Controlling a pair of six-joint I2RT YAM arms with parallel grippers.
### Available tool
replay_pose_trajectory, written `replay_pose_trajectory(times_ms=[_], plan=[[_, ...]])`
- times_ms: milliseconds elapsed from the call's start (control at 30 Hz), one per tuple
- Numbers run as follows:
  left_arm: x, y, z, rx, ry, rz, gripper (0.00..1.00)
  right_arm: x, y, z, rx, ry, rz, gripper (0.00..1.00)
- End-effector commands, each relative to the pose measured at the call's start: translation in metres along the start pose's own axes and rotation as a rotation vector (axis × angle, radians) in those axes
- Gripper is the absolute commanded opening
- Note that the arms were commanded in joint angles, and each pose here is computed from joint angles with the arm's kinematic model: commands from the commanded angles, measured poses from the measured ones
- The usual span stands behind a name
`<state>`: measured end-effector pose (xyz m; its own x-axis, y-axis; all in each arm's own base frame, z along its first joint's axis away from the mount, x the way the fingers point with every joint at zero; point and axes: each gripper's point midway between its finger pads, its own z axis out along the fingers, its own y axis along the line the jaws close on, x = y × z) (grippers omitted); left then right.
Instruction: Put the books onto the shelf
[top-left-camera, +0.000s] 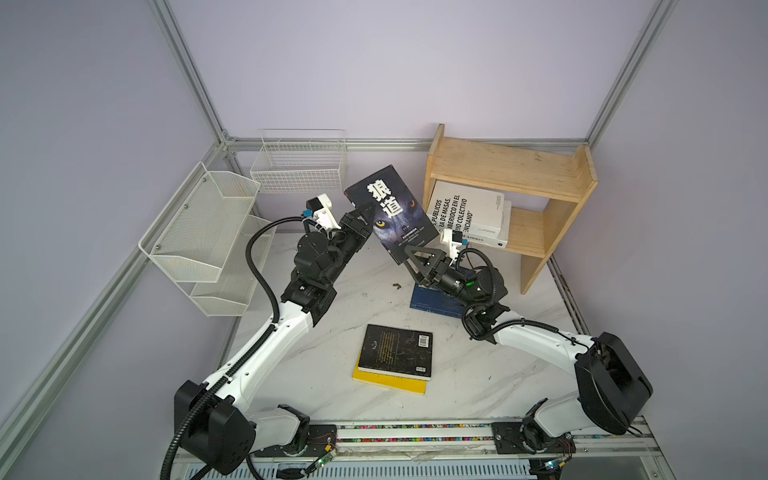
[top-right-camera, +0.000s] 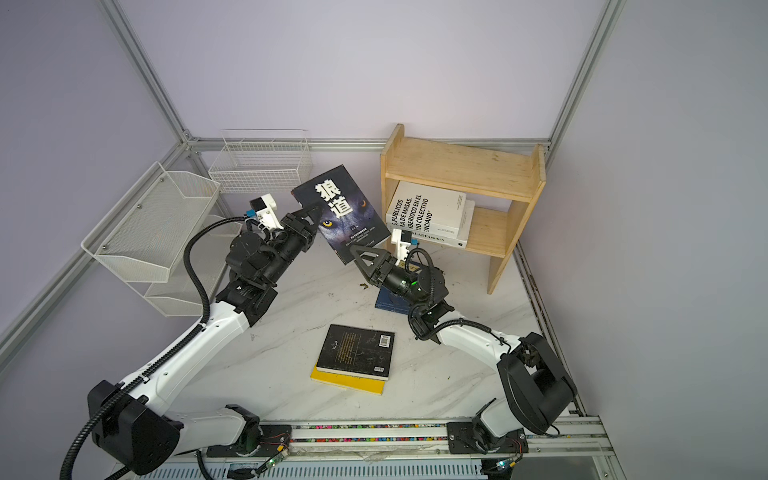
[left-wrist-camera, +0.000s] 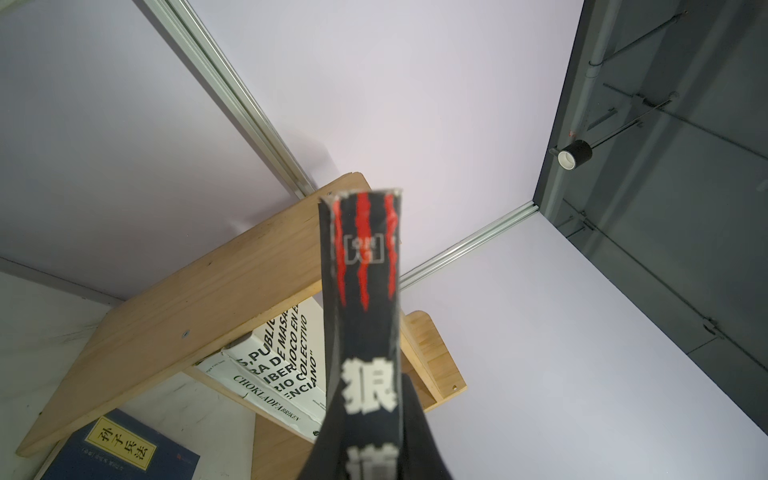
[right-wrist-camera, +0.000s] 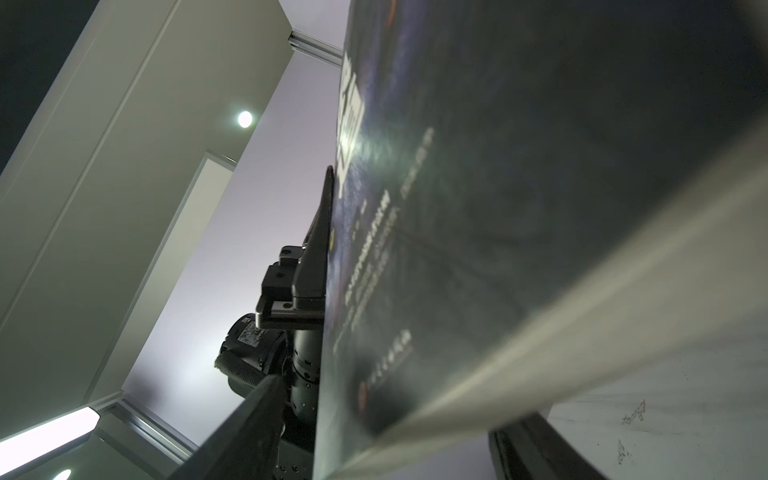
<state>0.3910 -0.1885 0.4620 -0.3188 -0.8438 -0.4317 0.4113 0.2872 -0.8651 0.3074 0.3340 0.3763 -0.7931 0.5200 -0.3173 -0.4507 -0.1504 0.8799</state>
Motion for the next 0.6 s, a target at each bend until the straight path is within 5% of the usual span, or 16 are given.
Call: replay_pose_trajectory(times_ms=[0,567], plan=[[-0.039,-0.077,-0.011,0.226,-0.144,0.007,0.00,-0.003,0.028,0.007,-0.096,-0.001,0.011,0.73],[-0.019,-0.061,-0.006,0.197,-0.171,-0.007,0.00,-0.021,0.036,0.017,-0.217,-0.110,0.068,0.20]])
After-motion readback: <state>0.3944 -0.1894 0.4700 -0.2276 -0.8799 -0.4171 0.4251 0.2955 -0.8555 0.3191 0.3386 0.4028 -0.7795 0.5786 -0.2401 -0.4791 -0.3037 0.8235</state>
